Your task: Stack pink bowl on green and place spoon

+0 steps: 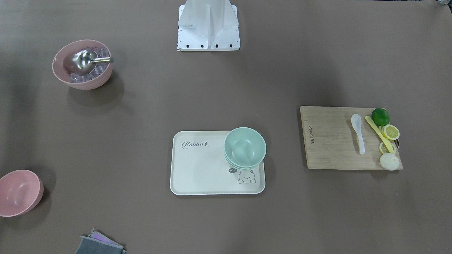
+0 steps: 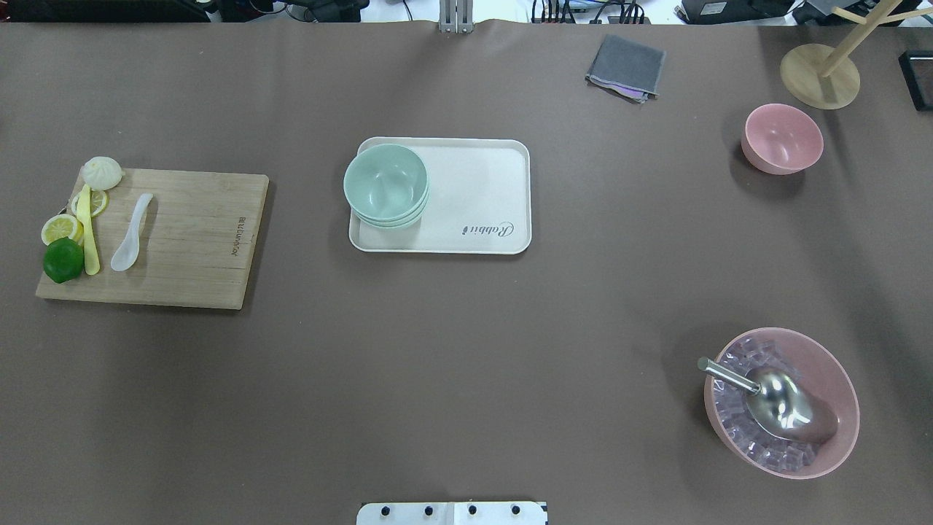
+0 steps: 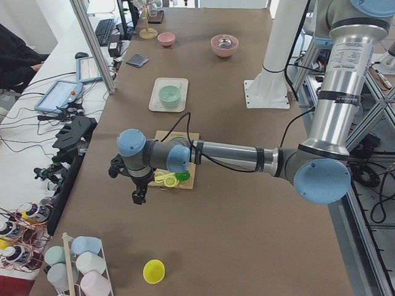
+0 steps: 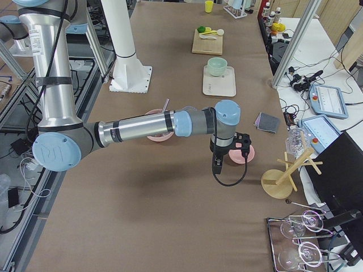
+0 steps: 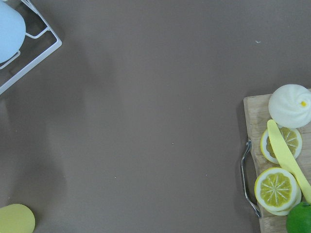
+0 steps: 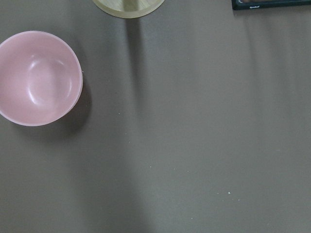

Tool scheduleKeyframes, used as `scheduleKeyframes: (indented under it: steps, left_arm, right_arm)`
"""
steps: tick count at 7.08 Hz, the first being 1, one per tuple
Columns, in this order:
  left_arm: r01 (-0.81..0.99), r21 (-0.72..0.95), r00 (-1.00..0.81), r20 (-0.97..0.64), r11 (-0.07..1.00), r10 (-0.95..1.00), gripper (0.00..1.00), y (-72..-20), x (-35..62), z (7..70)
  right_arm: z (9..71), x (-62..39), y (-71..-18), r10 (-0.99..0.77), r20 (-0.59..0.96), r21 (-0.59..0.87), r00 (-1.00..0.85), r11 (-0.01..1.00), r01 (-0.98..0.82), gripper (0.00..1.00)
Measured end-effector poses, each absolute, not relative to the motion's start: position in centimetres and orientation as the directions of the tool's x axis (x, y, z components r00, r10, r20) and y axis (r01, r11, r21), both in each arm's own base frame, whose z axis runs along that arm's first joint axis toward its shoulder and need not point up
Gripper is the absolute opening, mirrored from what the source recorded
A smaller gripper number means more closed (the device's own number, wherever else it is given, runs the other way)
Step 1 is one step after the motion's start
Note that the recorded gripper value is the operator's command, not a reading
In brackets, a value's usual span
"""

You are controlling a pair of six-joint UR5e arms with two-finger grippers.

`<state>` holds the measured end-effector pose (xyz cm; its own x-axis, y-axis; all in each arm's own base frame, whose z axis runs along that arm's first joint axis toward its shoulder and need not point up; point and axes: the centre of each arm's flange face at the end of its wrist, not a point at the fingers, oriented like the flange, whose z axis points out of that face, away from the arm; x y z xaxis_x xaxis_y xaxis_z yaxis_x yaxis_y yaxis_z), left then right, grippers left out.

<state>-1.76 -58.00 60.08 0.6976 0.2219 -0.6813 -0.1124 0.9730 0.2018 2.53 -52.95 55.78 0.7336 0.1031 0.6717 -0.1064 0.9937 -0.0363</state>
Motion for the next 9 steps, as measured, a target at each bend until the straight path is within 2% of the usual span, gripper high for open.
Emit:
scheduleKeyframes:
  steps: [5,9]
  left_arm:
    - [-0.131,0.283,0.689,-0.663,0.950,0.293,0.98,-59.3,-0.6,59.5]
    - [-0.166,0.273,0.681,-0.664,0.948,0.310,0.98,-59.6,1.7,60.5]
  right_arm:
    - [54.5,1.7,-54.4,0.072,0.678,-0.007,0.731,0.996,-0.092,1.00]
    - [56.4,-4.3,-61.4,0.081,0.728,0.035,0.681,0.987,-0.154,1.00]
